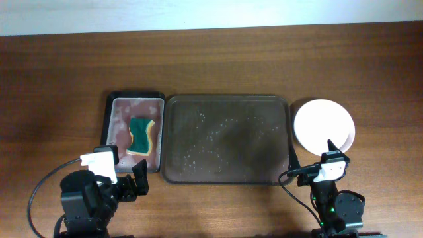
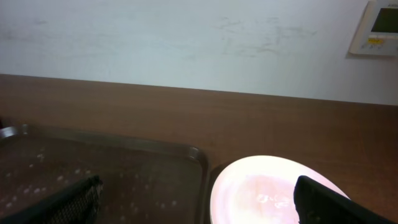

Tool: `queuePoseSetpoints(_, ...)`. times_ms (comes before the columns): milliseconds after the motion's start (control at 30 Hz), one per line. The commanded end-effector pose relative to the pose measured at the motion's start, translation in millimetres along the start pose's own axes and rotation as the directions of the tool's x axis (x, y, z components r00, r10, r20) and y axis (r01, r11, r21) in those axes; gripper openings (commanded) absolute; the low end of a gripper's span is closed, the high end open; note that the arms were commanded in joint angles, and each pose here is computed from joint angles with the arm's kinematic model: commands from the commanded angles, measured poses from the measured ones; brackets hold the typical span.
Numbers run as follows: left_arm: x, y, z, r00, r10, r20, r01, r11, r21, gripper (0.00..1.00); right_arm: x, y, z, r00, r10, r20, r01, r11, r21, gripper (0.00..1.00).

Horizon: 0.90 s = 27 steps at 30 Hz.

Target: Clean dirty plates on tray and stack at the side

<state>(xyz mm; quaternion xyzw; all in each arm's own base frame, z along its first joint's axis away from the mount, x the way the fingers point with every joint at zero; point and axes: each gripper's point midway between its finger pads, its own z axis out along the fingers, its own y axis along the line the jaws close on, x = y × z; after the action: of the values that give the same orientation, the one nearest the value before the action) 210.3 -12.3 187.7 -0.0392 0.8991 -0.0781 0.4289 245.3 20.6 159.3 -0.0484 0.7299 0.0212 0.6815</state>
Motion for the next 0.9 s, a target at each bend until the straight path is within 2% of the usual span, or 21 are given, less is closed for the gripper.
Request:
queuePoseSetpoints(0, 1.4, -1.0, 0.4, 1.0, 0.022, 0.0, -0.022, 1.0, 0.007, 0.99, 2.3, 0.9, 0.1, 1.0, -0.007, -0.003, 0.007, 1.0, -0.005, 0.99)
queuePoseSetpoints(133, 1.4, -1.1, 0.3, 1.0, 0.023, 0.001, -0.023, 1.0, 0.008, 0.99, 2.3, 0.9, 0.1, 1.0, -0.007, -0.003, 0.007, 1.0, -0.005, 0.99)
queuePoseSetpoints(233, 9.2, 6.8, -5.0, 0.998, 0.036, 0.045, -0.034, 0.999, -0.038, 0.99, 2.3, 0.9, 0.1, 1.0, -0.007, -0.003, 0.007, 1.0, -0.005, 0.99)
queuePoseSetpoints(400, 15.5, 0.9, 25.2, 0.945, 0.073, 0.318, -0.085, 0.996, 0.024, 0.99, 2.3, 0.9, 0.1, 1.0, -0.007, -0.003, 0.007, 1.0, -0.005, 0.99)
queuePoseSetpoints(467, 9.7, -3.3, 32.4, 0.905, 0.058, 0.422, -0.089, 0.995, 0.054, 0.99, 2.3, 0.9, 0.1, 1.0, -0.007, -0.003, 0.007, 1.0, -0.005, 0.99)
queuePoseSetpoints(533, -13.6, -6.0, 30.2, 0.8, 0.061, 0.597, -0.117, 0.992, 0.056, 0.99, 2.3, 0.9, 0.1, 1.0, -0.007, -0.003, 0.007, 1.0, -0.005, 0.99)
queuePoseSetpoints(600, -29.2, -3.0, 21.1, 0.717, 0.114, 0.688, -0.149, 0.989, -0.008, 1.0, 2.3, 0.9, 0.1, 1.0, -0.007, -0.003, 0.007, 1.0, -0.005, 0.99)
queuePoseSetpoints(633, -28.1, -4.1, 22.1, 0.715, 0.15, 0.683, -0.179, 0.983, -0.029, 0.99, 2.3, 0.9, 0.1, 1.0, -0.007, -0.003, 0.007, 1.0, -0.005, 0.99)
queuePoseSetpoints(700, 1.6, -0.9, 45.9, 0.811, 0.164, 0.562, -0.188, 0.982, -0.015, 0.99, 2.3, 0.9, 0.1, 1.0, -0.007, -0.003, 0.007, 1.0, -0.005, 0.99)
queuePoseSetpoints(867, 0.7, -3.6, 45.0, 0.807, 0.164, 0.568, -0.197, 0.98, -0.003, 0.99, 2.3, 0.9, 0.1, 1.0, -0.007, -0.003, 0.007, 1.0, -0.005, 0.99)
